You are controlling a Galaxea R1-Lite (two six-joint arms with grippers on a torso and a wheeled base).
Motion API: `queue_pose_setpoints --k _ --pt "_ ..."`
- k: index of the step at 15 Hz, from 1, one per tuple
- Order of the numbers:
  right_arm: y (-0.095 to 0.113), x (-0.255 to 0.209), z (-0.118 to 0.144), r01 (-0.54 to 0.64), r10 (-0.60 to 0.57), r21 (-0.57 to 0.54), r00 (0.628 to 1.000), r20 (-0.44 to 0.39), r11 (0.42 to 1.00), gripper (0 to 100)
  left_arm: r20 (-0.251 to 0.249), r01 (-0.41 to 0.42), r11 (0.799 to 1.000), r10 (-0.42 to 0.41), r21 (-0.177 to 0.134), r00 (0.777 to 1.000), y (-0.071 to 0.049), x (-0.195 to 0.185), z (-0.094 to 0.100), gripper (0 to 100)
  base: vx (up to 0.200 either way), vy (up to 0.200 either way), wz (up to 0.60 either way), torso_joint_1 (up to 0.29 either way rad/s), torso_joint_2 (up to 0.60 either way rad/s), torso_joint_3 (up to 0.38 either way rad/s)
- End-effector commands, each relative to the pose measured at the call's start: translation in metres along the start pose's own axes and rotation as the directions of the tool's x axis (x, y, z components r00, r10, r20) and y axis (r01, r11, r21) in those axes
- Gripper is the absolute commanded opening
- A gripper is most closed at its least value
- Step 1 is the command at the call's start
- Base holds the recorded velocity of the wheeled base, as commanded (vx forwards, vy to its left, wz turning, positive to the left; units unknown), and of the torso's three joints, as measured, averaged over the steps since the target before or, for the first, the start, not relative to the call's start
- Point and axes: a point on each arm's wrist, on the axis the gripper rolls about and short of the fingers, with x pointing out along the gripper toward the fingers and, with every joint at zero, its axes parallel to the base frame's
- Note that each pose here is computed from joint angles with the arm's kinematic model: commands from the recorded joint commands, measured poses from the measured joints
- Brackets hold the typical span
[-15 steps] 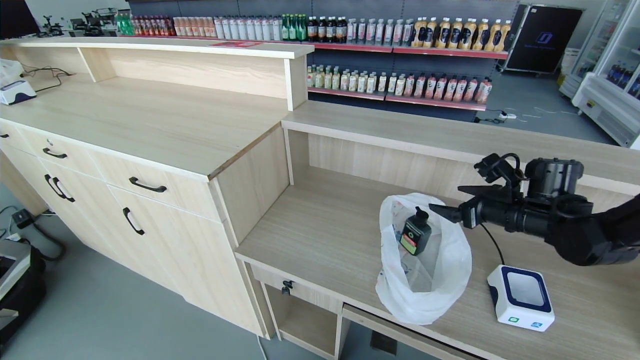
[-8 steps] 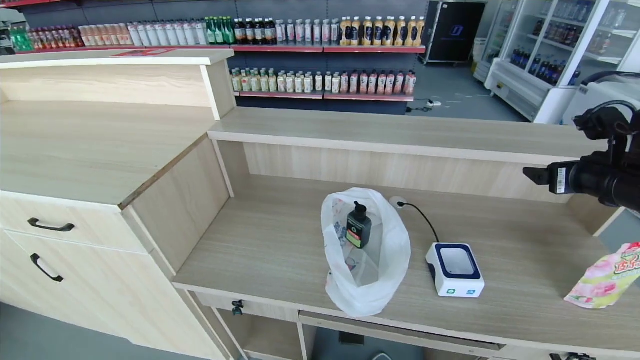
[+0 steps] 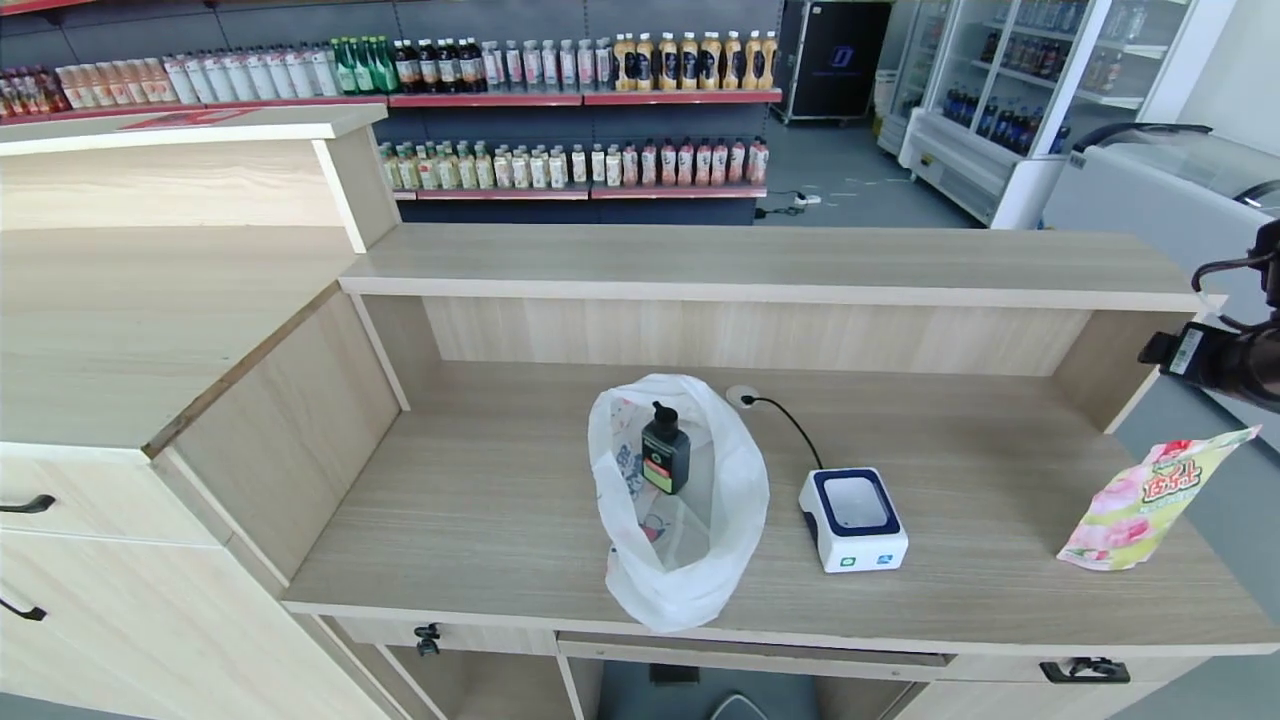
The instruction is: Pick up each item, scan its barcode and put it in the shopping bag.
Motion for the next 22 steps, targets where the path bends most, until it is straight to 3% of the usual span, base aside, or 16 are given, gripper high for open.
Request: queue_pose_setpoints --k 1,4,9,14,19,20,22 --pt "-0.020 0.046 -0.027 0.117 -0.117 -0.010 0.987 -0.108 0.993 100 0.000 0.000 1.000 0.000 0.000 1.000 0.000 0.000 0.000 100 0.000 0.000 0.00 0.000 0.00 0.000" --pt "-0.032 0.064 -0.038 0.153 -0.154 -0.014 0.977 -0.150 0.988 100 0.000 0.000 1.000 0.000 0.000 1.000 0.000 0.000 0.000 100 0.000 0.000 0.00 0.000 0.00 0.000" --pt "-0.030 0.095 -0.053 0.145 -0.149 -0.041 0.981 -0.122 0.989 100 0.000 0.000 1.000 0.000 0.000 1.000 0.000 0.000 0.000 100 0.000 0.000 0.00 0.000 0.00 0.000" --pt "-0.032 0.126 -0.094 0.148 -0.171 -0.116 0.960 -0.221 0.982 100 0.000 0.000 1.000 0.000 0.000 1.000 0.000 0.000 0.000 100 0.000 0.000 0.00 0.000 0.00 0.000" --pt "-0.024 0.150 -0.116 0.109 -0.140 -0.174 0.973 -0.182 0.979 100 0.000 0.000 1.000 0.000 0.000 1.000 0.000 0.000 0.000 100 0.000 0.000 0.00 0.000 0.00 0.000" --pt "-0.023 0.154 -0.115 0.102 -0.136 -0.200 0.977 -0.162 0.974 0 -0.001 0.000 1.000 0.000 0.000 1.000 0.000 0.000 0.000 100 0.000 0.000 0.00 0.000 0.00 0.000" --pt "-0.023 0.154 -0.117 0.083 -0.133 -0.276 0.977 -0.167 0.958 0 0.000 0.000 1.000 0.000 0.000 1.000 0.000 0.000 0.000 100 0.000 0.000 0.00 0.000 0.00 0.000"
